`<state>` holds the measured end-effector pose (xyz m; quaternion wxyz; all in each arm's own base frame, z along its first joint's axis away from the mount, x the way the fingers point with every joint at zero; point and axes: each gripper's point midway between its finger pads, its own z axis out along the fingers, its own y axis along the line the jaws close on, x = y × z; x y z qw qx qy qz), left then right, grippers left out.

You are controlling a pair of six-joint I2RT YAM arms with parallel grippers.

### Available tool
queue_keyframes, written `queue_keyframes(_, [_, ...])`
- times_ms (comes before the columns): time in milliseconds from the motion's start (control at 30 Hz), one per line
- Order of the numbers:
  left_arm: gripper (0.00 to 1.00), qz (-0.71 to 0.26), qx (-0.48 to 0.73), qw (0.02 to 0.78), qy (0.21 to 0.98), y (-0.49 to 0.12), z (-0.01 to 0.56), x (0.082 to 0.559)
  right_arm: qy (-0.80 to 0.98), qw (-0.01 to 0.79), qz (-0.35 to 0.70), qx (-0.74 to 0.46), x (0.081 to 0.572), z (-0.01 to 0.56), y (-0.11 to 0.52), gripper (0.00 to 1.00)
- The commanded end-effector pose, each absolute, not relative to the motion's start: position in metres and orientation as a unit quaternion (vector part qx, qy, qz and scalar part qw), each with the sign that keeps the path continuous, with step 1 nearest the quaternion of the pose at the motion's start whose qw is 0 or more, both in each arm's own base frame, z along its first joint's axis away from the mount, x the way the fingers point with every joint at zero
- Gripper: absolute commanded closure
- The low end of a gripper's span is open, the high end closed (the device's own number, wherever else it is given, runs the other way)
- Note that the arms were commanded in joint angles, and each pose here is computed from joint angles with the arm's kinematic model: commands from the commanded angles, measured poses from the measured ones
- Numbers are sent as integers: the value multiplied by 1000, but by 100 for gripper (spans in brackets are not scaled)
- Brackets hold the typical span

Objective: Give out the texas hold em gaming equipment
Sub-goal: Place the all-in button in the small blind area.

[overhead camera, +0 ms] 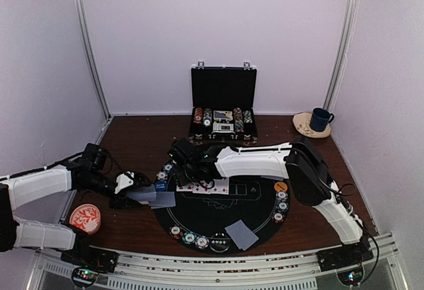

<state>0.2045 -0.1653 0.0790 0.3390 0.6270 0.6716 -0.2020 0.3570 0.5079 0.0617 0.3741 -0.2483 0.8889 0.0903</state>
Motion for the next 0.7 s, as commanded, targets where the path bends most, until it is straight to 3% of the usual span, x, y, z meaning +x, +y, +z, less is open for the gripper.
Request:
queue_keyframes(0, [86,-199,627,356,664,-168,87,209,878,394,145,-228,352,100,530,39])
queue_keyframes(667, [86,-199,627,355,664,-168,86,209,879,381,175,-227,340,69,564,39])
